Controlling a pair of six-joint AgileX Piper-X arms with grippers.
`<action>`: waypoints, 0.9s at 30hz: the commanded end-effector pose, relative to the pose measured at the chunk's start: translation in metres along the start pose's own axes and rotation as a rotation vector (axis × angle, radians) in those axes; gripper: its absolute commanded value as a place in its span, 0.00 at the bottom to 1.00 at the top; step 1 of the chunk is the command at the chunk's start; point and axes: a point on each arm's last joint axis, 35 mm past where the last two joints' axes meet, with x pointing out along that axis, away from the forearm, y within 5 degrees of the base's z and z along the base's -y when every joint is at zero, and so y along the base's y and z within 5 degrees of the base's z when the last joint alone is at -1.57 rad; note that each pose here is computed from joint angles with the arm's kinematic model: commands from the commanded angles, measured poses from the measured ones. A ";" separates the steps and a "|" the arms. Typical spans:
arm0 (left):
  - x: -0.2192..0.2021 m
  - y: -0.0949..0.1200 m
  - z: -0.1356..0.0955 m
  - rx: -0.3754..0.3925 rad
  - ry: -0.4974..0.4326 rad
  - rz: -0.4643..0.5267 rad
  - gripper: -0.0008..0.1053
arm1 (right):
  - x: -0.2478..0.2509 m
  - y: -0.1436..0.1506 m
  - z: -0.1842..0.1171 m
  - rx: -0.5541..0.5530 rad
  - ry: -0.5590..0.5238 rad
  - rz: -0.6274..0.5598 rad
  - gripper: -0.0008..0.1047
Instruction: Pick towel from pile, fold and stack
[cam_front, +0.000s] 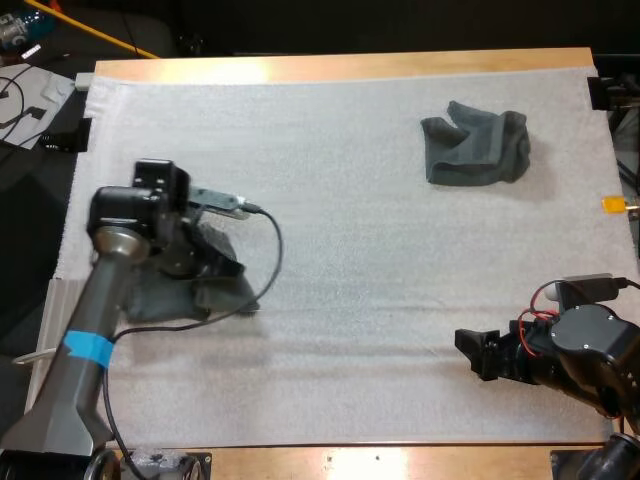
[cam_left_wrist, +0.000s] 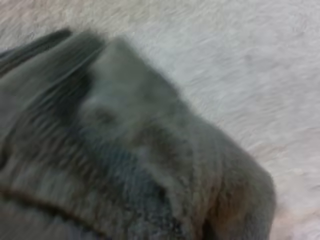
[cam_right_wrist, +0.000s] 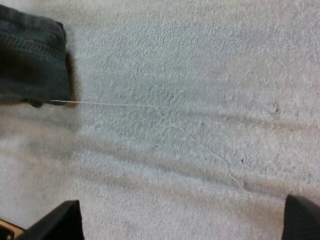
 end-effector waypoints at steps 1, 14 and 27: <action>-0.006 0.020 -0.003 -0.051 0.003 0.038 0.01 | -0.003 0.000 0.000 -0.008 -0.007 0.004 0.73; -0.002 0.060 -0.017 -0.181 0.018 0.088 0.01 | -0.003 0.001 0.000 -0.006 -0.004 0.010 0.73; 0.004 0.066 -0.013 -0.189 0.036 0.219 0.01 | -0.001 0.001 0.002 0.003 -0.003 0.017 0.74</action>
